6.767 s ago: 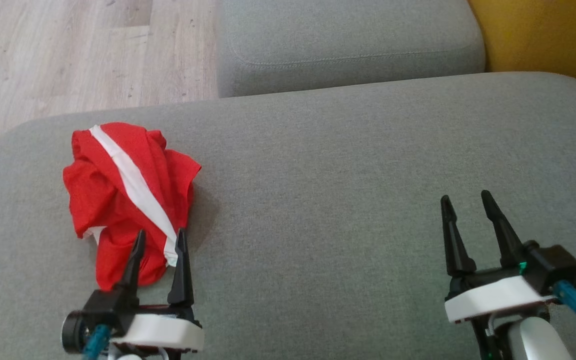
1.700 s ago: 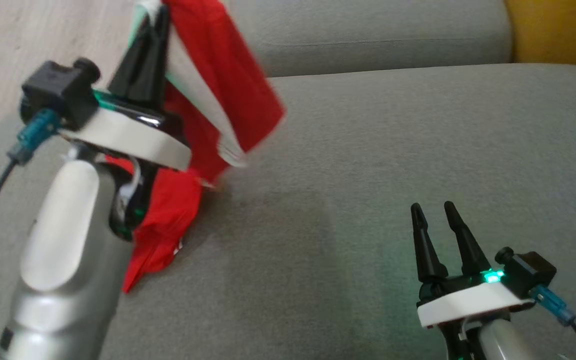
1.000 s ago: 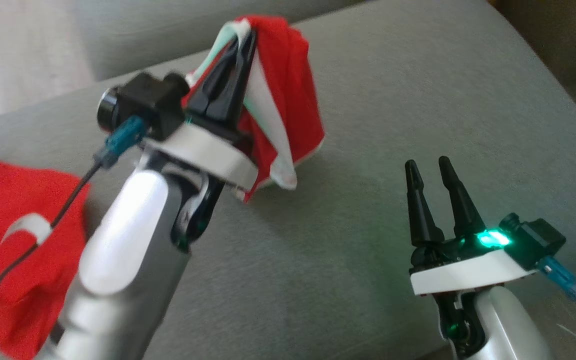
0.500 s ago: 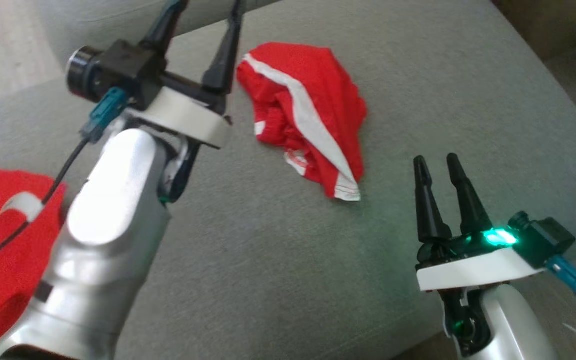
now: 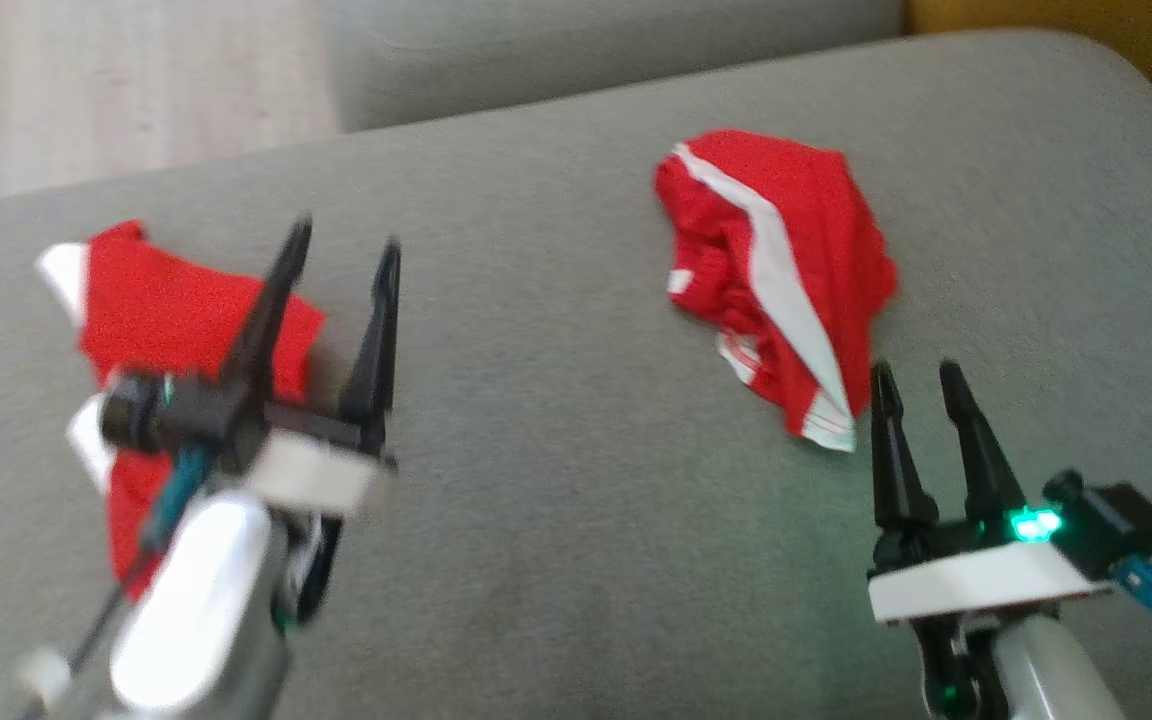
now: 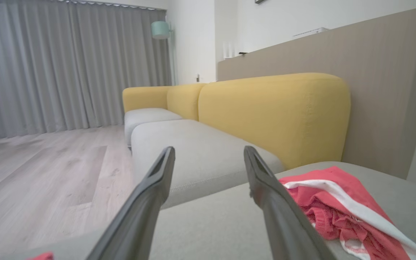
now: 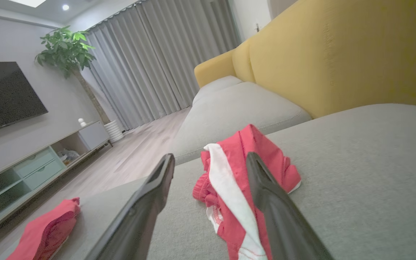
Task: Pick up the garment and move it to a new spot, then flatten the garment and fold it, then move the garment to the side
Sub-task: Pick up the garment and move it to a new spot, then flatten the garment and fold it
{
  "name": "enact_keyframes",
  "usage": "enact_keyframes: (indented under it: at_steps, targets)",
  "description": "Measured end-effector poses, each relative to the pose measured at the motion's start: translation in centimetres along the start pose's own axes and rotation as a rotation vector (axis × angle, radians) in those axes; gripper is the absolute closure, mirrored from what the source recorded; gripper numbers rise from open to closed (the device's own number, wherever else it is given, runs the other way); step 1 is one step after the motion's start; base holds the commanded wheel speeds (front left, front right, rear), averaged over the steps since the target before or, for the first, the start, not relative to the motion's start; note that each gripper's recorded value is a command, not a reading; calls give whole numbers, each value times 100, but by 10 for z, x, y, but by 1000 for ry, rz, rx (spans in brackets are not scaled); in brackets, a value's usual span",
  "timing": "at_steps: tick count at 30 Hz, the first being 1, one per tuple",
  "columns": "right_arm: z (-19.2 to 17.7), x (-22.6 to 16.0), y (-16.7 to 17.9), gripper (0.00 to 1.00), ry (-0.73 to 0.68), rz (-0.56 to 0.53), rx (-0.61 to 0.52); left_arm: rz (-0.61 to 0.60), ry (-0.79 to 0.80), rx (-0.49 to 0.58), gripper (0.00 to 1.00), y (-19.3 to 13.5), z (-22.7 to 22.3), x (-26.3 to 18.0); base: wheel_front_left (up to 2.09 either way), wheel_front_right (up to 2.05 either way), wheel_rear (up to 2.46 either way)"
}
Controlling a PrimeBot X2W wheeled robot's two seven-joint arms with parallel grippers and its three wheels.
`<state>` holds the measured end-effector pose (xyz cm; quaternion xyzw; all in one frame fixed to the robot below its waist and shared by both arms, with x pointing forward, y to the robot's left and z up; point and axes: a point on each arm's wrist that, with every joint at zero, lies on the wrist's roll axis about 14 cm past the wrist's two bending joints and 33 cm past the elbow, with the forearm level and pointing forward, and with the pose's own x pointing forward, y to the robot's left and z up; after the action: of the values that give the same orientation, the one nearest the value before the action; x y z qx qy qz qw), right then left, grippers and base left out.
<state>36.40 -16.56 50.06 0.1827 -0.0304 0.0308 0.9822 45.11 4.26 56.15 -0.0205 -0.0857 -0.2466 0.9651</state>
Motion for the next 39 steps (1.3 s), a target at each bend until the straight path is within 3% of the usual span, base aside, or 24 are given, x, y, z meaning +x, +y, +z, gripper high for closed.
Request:
enact_keyframes:
  at_steps: [7,13,21,27,39]
  targets:
    - [-13,-6,20,0,40,62,-7,158,86,-36,0,11,-29,-81,0,0,0]
    - [-21,-13,26,0,64,82,-14,233,118,-89,0,-1,-39,-117,0,0,0]
    - [-24,-12,25,0,73,83,-28,250,81,-90,0,1,-30,-116,0,0,0]
    - [-30,-2,2,0,99,27,-86,231,97,-104,0,-2,-38,-111,0,0,0]
    - [-86,27,-35,0,286,-73,-99,235,136,-115,0,8,-56,-98,0,0,0]
